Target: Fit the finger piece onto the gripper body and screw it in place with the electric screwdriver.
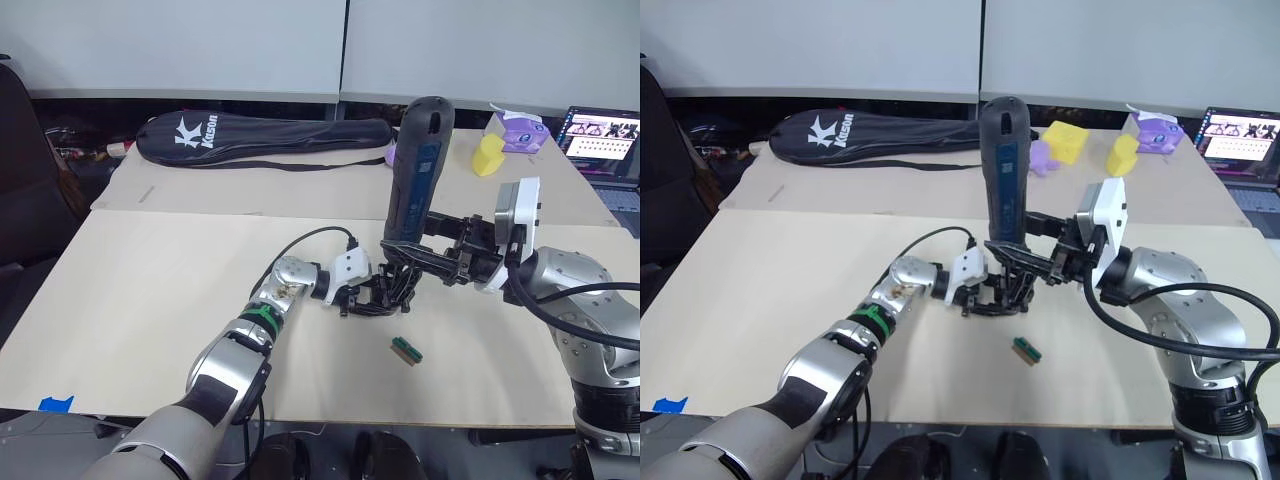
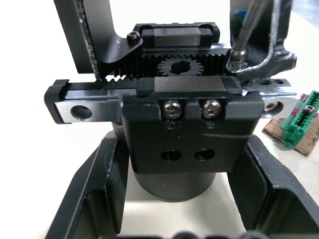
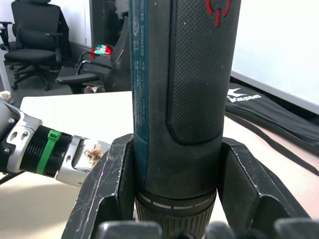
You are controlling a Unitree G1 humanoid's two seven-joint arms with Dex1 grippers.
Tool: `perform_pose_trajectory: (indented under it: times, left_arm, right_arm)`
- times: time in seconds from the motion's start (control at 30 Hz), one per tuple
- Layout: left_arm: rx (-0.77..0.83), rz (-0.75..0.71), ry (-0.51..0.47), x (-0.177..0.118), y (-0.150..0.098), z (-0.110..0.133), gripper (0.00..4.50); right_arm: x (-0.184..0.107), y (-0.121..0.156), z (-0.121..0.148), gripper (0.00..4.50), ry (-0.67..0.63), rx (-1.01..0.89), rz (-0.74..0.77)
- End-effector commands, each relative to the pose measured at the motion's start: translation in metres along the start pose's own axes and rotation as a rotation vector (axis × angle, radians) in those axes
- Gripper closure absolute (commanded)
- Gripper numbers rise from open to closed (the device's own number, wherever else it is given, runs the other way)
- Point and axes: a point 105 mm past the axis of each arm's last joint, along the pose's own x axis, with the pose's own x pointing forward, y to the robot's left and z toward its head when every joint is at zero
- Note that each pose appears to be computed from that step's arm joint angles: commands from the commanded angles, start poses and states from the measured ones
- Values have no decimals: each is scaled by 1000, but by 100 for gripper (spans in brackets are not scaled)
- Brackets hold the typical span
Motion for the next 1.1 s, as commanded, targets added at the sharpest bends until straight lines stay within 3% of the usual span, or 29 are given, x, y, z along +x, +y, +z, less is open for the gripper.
perform_pose_trajectory:
  times: [0.03,0.97,1.1]
  left_arm:
    - [21,34,-1,-3,7,5,222]
    - [20,37,-8,-2,8,7,222]
    - [20,37,-8,-2,8,7,222]
  right_arm:
    - [0,1,-26,260,95,75,-13]
    - [-3,-8,-42,260,115,127,-101]
    - [-2,-5,-33,260,87,104,-82]
